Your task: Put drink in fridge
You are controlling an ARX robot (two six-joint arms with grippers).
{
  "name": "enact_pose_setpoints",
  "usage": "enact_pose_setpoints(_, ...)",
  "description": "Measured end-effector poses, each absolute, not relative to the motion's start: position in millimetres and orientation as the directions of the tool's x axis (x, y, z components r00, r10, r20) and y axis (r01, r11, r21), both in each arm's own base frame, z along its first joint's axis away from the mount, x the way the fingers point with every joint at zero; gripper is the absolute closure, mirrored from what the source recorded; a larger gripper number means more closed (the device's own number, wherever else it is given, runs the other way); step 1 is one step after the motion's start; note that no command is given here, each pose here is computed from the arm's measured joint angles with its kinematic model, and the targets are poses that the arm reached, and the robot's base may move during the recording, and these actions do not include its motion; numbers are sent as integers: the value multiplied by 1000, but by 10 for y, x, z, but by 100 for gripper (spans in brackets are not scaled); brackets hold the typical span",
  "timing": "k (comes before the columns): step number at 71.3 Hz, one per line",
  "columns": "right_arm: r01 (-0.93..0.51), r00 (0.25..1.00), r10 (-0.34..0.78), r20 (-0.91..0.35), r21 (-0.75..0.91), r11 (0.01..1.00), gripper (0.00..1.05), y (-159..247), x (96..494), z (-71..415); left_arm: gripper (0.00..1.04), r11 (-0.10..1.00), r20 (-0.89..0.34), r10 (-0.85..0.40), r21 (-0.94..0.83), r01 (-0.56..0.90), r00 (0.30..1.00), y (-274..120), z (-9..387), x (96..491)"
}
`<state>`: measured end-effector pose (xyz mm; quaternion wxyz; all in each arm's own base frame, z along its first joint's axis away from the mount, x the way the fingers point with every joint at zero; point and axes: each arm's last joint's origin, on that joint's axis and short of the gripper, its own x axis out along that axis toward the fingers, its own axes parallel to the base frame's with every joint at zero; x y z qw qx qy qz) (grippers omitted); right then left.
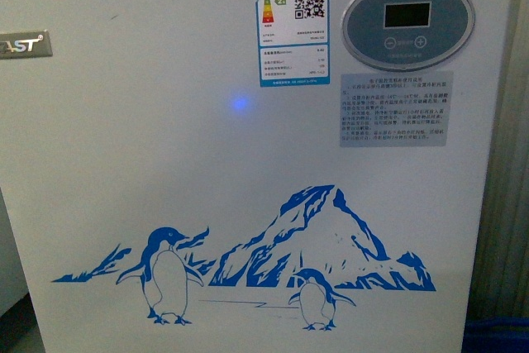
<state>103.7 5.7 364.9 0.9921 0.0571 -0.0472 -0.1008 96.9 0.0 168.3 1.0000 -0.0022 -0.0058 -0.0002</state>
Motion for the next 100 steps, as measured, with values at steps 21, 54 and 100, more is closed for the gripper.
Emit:
enact_pose_setpoints(21,205,977,-209,27,124,971,65,70,1036,3455,8,1000,12,0,-4,0,1000,0,1683,969)
enact_pose_setpoints(54,209,977,-211,7,119,971,65,79,1050,3397,8,1000,12,0,-4,0,1000,0,1683,969)
enact_pose_setpoints(100,208,977,-211,8,120,971,65,79,1048,3399,8,1000,12,0,-4,0,1000,0,1683,969)
